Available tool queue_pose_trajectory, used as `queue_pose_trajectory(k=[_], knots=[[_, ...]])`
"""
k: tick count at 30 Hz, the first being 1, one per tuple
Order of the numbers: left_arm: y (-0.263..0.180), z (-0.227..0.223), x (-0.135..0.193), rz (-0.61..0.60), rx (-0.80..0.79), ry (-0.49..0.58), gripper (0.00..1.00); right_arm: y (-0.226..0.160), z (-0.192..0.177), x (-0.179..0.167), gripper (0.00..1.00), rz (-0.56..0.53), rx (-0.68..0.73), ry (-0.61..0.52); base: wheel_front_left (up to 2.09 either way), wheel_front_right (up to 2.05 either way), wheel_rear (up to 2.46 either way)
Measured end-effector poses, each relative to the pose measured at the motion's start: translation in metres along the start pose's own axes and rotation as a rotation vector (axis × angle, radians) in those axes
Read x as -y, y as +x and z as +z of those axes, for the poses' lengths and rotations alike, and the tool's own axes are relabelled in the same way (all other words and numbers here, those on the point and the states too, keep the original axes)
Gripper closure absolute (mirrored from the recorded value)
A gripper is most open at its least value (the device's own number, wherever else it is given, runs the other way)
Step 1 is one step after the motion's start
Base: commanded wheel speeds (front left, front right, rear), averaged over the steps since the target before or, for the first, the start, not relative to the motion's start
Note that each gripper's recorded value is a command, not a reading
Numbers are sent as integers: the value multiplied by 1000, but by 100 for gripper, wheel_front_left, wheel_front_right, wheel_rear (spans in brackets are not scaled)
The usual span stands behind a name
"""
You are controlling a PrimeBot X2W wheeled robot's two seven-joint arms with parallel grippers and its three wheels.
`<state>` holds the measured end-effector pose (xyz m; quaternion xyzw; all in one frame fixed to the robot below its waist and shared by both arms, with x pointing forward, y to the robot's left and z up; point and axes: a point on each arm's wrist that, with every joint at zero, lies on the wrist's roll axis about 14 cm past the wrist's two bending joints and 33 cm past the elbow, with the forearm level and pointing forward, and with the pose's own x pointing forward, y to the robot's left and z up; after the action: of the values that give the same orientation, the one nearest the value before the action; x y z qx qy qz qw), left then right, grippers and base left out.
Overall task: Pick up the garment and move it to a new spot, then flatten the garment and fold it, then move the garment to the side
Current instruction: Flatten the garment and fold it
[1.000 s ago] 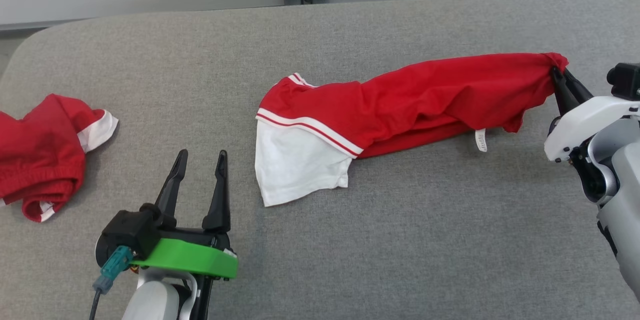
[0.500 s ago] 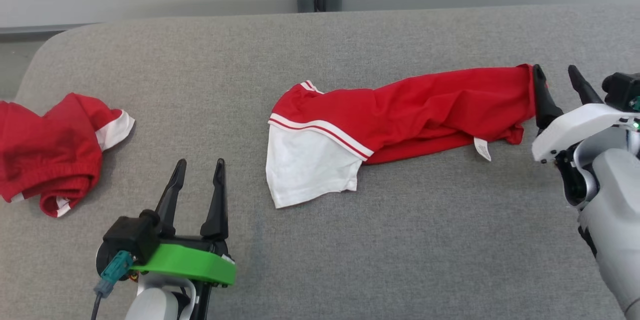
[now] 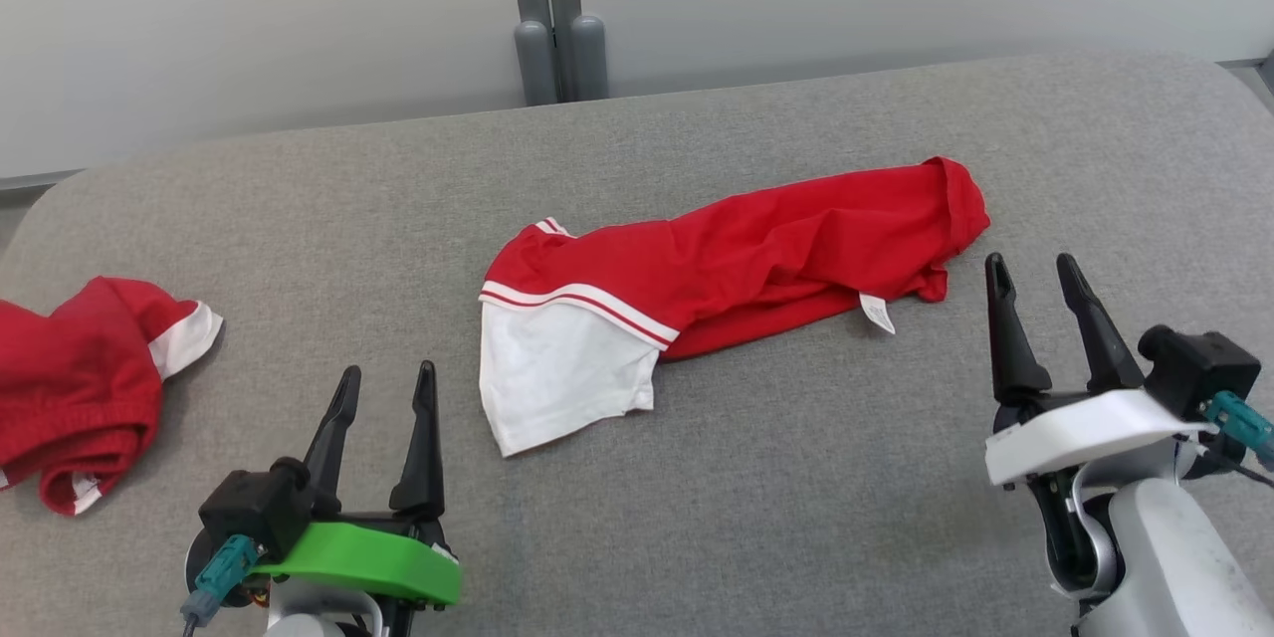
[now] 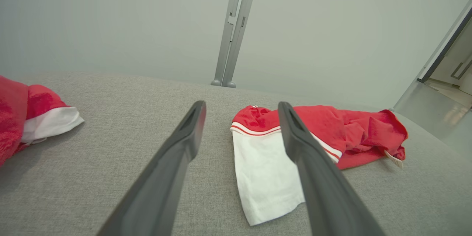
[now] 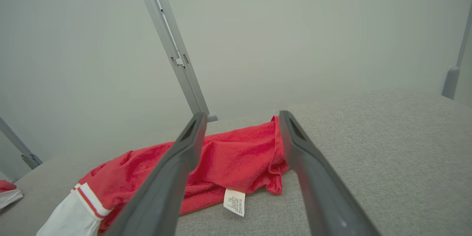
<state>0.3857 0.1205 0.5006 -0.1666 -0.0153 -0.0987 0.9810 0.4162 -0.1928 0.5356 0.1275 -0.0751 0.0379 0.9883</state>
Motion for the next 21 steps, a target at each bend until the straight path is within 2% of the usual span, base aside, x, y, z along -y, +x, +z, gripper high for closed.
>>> queue_pose_trajectory(k=[5,13,21], knots=[[4,-3,7,-23,-13,-1,0,-22,-1,6,0,-37,3,-21,0,0,0],[9,-16,11,-35,-67,-16,0,-28,-9,8,0,-48,-22,-48,0,0,0],[15,-26,13,-52,-103,-17,0,-23,-43,12,0,-32,-143,-81,0,0,0]])
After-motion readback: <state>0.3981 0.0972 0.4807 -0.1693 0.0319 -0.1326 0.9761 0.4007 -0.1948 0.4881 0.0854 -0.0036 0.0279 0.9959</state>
